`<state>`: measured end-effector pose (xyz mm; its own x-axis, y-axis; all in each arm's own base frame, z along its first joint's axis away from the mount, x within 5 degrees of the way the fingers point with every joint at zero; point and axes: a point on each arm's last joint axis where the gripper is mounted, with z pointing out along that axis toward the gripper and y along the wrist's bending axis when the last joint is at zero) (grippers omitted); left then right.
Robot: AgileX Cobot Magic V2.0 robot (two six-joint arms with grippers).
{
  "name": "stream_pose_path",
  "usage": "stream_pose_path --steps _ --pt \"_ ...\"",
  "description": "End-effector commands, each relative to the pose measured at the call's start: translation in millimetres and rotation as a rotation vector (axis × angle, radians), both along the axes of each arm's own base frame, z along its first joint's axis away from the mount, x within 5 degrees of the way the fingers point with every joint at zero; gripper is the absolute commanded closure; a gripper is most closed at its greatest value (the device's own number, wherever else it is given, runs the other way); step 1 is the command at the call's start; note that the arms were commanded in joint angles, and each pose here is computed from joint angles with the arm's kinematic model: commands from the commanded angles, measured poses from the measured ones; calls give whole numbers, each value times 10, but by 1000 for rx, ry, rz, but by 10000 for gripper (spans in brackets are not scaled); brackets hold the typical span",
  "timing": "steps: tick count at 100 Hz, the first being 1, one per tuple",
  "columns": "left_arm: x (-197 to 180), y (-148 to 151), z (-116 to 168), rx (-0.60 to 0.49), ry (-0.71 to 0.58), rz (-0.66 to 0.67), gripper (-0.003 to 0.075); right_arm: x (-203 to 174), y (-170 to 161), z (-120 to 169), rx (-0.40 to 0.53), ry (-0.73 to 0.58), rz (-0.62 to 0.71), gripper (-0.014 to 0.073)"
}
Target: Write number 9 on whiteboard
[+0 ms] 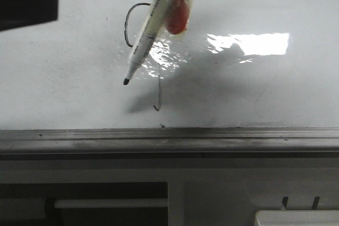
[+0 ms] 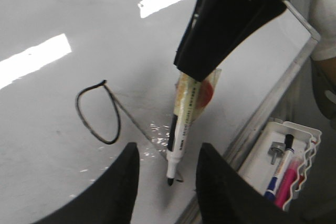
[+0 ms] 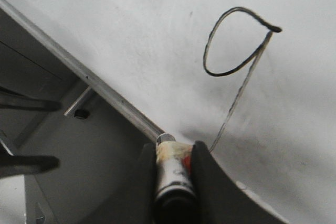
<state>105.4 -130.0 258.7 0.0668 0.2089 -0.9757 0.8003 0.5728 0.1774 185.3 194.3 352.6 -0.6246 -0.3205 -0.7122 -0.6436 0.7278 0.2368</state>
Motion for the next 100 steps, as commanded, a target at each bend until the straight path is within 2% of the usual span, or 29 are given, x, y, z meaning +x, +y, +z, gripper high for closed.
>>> stream_pose_path --steps 1,29,53,62,85,100 --pt "16 -154 128 -92 -54 -65 416 -61 15 229 90 -69 11 664" --pt "170 -402 30 -97 -32 -97 395 -205 134 228 110 -36 75 664" --pt "197 -440 -15 -90 -22 -101 421 -214 130 219 101 -25 78 664" --pt "197 -440 -15 -90 -22 -101 480 -214 130 219 101 -25 78 664" --pt "197 -440 -15 -90 -22 -101 734 -219 127 211 93 -17 81 664" --pt "196 -440 -15 -89 -23 -102 740 -221 126 209 91 -15 82 662"
